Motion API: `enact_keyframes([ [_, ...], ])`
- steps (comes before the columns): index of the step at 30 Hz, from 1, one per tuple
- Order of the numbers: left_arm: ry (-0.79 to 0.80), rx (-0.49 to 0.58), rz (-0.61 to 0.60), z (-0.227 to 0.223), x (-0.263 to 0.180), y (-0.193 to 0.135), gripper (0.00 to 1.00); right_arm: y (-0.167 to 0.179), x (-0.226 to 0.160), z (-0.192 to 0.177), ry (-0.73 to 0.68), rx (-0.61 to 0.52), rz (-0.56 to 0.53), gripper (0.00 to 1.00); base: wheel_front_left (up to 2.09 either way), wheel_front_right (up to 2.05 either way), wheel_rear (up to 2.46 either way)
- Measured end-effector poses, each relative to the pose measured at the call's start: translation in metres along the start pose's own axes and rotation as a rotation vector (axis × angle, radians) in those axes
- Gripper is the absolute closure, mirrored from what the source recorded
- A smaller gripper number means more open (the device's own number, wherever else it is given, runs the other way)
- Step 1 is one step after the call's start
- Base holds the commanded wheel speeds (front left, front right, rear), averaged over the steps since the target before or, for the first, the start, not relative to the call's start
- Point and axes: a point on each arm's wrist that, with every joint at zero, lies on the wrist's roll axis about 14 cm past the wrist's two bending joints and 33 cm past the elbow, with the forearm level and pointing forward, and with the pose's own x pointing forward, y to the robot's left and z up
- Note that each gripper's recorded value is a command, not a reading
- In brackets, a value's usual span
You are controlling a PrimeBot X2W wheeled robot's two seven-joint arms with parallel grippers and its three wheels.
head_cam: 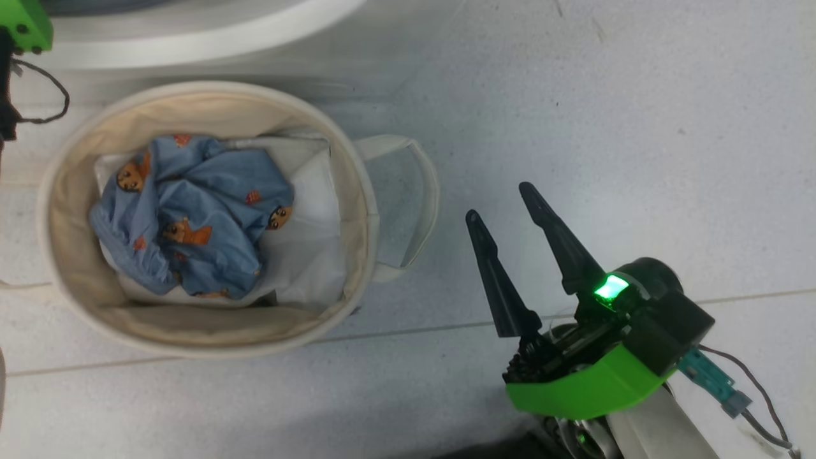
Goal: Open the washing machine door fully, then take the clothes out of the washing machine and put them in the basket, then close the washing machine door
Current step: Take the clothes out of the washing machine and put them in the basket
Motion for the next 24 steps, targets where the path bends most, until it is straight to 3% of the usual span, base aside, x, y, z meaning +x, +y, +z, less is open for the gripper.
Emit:
enact_keyframes([
  [11,-0.089,0.011,-0.027,0.038,-0.019,-0.013,1.0,0.005,-0.006,0.022,-0.047,-0.008,0.005,0.0,0.0,0.0,0.0],
  [24,-0.19,-0.031,-0.08,0.063,-0.07,-0.031,1.0,0.036,-0.01,0.046,-0.103,0.014,0.084,0.0,0.0,0.0,0.0],
])
